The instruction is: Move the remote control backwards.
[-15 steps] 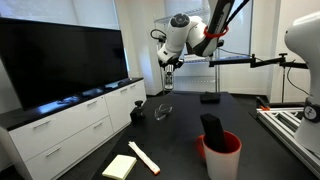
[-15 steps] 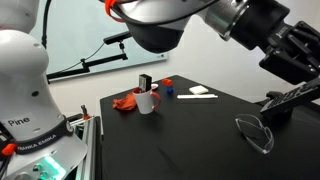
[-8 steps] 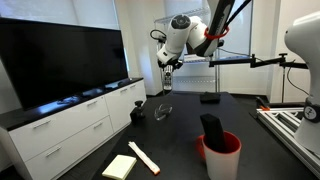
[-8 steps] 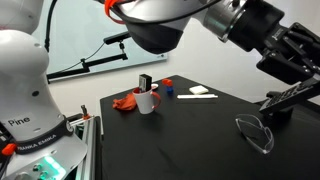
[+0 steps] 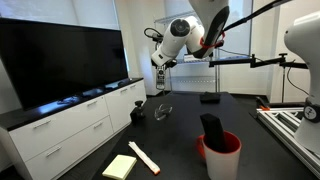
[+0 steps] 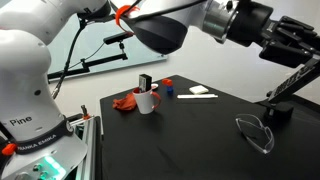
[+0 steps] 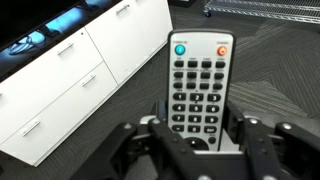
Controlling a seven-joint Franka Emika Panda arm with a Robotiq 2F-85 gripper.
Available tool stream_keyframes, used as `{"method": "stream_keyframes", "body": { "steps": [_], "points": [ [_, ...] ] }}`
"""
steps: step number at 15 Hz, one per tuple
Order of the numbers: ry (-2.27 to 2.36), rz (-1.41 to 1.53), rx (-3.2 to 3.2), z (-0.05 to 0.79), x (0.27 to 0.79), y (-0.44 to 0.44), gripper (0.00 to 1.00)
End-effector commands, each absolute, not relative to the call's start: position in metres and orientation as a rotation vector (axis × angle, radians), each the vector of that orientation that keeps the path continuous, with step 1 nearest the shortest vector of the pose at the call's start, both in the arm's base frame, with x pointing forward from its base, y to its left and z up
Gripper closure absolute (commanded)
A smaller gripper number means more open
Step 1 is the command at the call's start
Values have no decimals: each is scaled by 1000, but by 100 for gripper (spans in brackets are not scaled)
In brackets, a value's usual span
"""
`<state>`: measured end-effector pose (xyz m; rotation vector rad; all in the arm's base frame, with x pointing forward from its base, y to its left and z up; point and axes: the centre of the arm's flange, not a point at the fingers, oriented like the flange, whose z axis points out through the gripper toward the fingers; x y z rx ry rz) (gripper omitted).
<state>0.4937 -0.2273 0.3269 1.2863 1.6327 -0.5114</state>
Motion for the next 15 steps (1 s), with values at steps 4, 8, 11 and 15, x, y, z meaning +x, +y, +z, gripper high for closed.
{"method": "stream_keyframes", "body": {
  "steps": [4, 8, 11, 15],
  "points": [
    [1635, -637, 1165, 298, 472, -226, 68],
    [1644, -729, 1136, 285, 462, -219, 68],
    [1593, -803, 1111, 275, 458, -217, 68],
    [1568, -855, 1062, 268, 456, -213, 68]
  ]
}}
